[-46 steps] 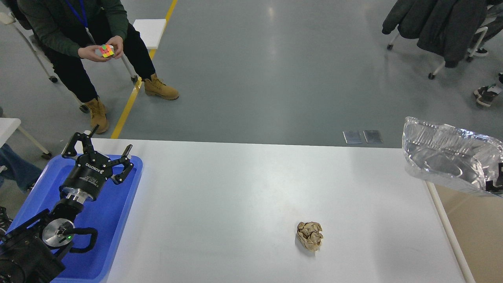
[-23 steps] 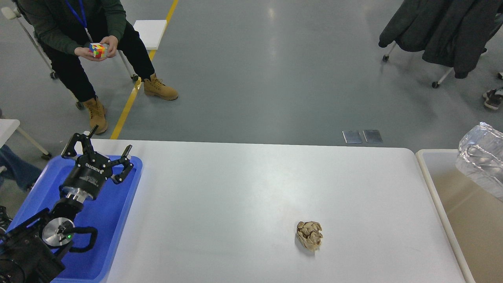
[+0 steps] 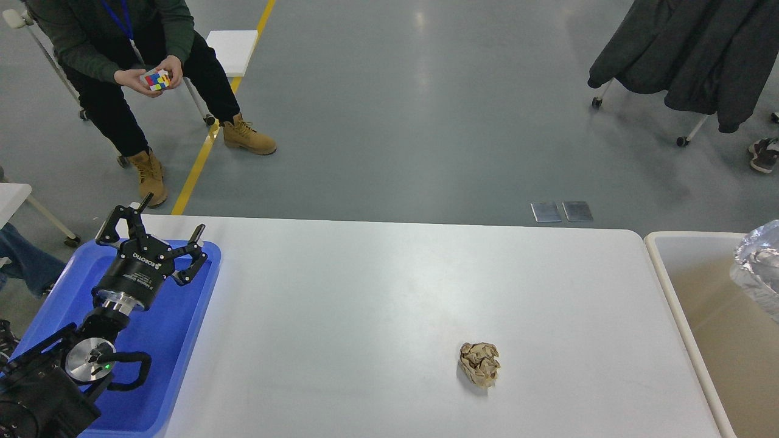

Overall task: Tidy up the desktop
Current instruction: 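Move the foil tray over the white bin and release it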

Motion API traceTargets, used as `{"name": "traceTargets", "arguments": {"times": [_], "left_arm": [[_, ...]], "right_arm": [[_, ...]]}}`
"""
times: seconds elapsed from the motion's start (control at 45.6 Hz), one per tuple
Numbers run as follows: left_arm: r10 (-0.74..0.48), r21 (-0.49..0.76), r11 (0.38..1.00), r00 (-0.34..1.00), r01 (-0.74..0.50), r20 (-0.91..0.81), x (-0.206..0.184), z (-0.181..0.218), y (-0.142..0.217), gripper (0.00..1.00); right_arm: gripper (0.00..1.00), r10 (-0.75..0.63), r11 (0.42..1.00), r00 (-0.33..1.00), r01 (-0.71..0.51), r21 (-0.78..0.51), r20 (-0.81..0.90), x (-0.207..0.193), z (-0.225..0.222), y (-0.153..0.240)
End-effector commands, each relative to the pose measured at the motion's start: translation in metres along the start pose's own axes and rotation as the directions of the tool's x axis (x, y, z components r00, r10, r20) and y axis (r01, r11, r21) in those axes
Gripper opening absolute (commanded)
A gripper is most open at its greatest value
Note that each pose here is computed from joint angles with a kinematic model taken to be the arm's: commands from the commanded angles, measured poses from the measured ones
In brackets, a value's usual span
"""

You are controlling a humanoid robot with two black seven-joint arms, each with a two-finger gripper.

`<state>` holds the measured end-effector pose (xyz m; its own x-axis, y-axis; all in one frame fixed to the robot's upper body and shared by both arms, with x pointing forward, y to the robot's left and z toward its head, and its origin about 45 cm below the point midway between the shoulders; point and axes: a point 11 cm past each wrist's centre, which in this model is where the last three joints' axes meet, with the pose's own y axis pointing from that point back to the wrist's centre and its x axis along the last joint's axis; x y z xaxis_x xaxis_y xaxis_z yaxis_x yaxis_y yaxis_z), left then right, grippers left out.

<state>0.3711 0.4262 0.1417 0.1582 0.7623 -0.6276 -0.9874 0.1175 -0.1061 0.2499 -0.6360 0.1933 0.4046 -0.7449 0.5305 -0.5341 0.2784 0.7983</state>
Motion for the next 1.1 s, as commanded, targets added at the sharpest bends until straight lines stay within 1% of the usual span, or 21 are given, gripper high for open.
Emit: {"name": "traceTargets", "arguments": {"times": [0.0,0.11,0.132,0.175,0.197,0.263,0.285,0.307,0.373,0.395,0.438,0.614,0.723,0.899,1.03,1.074], "left_arm": [[0.000,0.000,1.000,1.000,0.000,0.000,0.000,0.000,0.000,0.99],[0.000,0.000,1.000,1.000,0.000,0.000,0.000,0.000,0.000,0.99],[0.000,-0.001,1.000,1.000,0.000,-0.001,0.000,0.000,0.000,0.99],[0.000,0.000,1.000,1.000,0.000,0.000,0.000,0.000,0.000,0.99],[0.000,0.000,1.000,1.000,0.000,0.000,0.000,0.000,0.000,0.99],[0.000,0.000,1.000,1.000,0.000,0.000,0.000,0.000,0.000,0.99],[0.000,0.000,1.000,1.000,0.000,0.000,0.000,0.000,0.000,0.99],[0.000,0.000,1.000,1.000,0.000,0.000,0.000,0.000,0.000,0.99],[0.000,0.000,1.000,1.000,0.000,0.000,0.000,0.000,0.000,0.99],[0.000,0.000,1.000,1.000,0.000,0.000,0.000,0.000,0.000,0.99],[0.000,-0.002,1.000,1.000,0.000,0.000,0.000,0.000,0.000,0.99],[0.000,0.000,1.000,1.000,0.000,0.000,0.000,0.000,0.000,0.99],[0.000,0.000,1.000,1.000,0.000,0.000,0.000,0.000,0.000,0.99],[0.000,0.000,1.000,1.000,0.000,0.000,0.000,0.000,0.000,0.99],[0.000,0.000,1.000,1.000,0.000,0.000,0.000,0.000,0.000,0.99],[0.000,0.000,1.000,1.000,0.000,0.000,0.000,0.000,0.000,0.99]], "right_arm": [[0.00,0.076,0.997,0.997,-0.076,-0.012,0.018,-0.014,0.010,-0.019],[0.00,0.090,0.996,0.996,-0.090,-0.028,0.012,-0.019,0.012,-0.024],[0.01,0.095,0.995,0.995,-0.094,-0.034,0.010,-0.019,0.013,-0.024],[0.19,0.105,0.994,0.994,-0.105,-0.035,0.006,-0.018,0.014,-0.024],[0.26,0.113,0.993,0.994,-0.113,-0.035,0.005,-0.017,0.014,-0.024],[0.39,0.116,0.993,0.993,-0.116,-0.035,0.002,-0.018,0.014,-0.024],[0.46,0.120,0.992,0.993,-0.120,-0.036,0.001,-0.017,0.015,-0.024],[0.53,0.126,0.991,0.992,-0.125,-0.036,0.001,-0.015,0.016,-0.023],[0.84,0.138,0.990,0.990,-0.138,-0.035,0.000,-0.012,0.016,-0.022],[0.91,0.142,0.989,0.990,-0.142,-0.034,-0.001,-0.011,0.015,-0.022],[0.97,0.153,0.988,0.988,-0.153,-0.034,-0.008,-0.010,0.015,-0.021],[0.98,0.157,0.987,0.987,-0.157,-0.023,-0.021,-0.008,0.009,-0.022],[0.99,0.166,0.986,0.986,-0.166,0.008,0.007,-0.003,-0.002,-0.021],[0.99,0.238,0.969,0.969,-0.242,0.060,0.065,0.033,-0.020,-0.001],[0.99,0.275,0.943,0.953,-0.294,0.158,0.130,0.061,-0.060,0.018],[0.99,0.279,0.936,0.949,-0.303,0.177,0.147,0.066,-0.067,0.023]]}}
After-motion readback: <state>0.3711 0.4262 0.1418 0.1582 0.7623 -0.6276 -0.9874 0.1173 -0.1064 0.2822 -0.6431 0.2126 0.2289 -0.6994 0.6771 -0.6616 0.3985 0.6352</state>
